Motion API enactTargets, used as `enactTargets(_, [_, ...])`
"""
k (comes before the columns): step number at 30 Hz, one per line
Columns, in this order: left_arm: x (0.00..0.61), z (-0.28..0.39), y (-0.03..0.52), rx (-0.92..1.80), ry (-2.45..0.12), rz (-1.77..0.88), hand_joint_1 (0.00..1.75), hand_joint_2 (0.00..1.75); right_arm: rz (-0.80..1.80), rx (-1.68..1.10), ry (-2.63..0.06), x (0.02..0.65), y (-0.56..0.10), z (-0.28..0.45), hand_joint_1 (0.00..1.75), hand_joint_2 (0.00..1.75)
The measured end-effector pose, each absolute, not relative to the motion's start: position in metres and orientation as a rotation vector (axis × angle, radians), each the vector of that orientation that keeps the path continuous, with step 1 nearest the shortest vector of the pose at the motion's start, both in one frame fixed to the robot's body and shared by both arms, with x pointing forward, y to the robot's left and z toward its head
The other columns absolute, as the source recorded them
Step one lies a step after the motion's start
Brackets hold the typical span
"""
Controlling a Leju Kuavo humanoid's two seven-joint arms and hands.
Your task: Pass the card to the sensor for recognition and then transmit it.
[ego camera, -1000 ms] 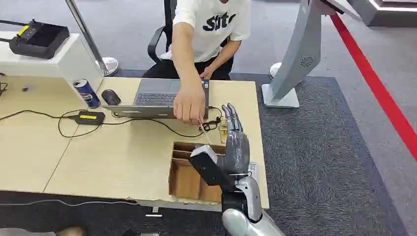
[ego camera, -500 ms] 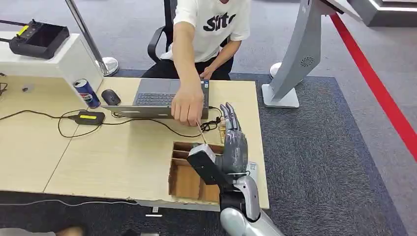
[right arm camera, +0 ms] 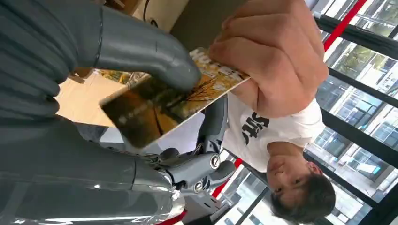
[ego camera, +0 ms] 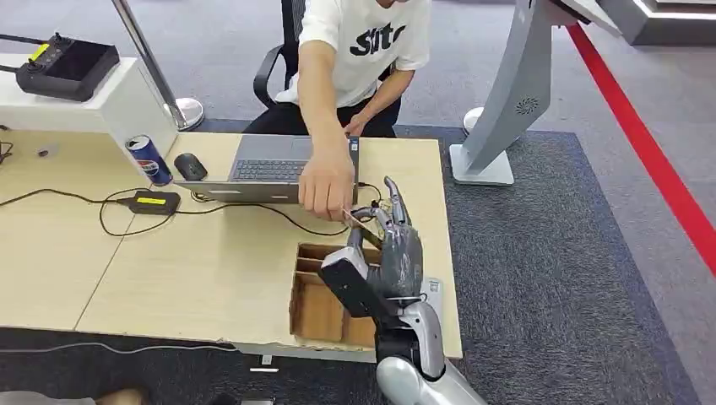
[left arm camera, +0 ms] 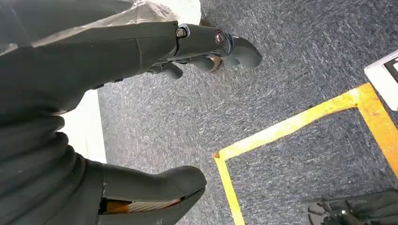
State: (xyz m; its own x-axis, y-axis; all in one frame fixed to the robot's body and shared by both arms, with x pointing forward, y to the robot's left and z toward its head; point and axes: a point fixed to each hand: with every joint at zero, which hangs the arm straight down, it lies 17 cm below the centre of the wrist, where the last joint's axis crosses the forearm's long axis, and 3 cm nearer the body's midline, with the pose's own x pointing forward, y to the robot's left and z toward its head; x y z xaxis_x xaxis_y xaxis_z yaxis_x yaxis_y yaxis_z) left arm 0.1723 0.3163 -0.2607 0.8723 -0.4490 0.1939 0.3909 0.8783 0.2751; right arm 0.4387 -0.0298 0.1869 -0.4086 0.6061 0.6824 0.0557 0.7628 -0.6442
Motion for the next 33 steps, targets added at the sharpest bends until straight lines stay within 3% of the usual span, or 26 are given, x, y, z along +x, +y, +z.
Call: enactTargets(33, [0.1723, -0.2607, 0.3152, 0.228, -0.265, -0.444, 0.0, 1.75, 0.662, -0.52, -1.903, 0.4391, -0.0374, 0.181, 1.75, 1.75])
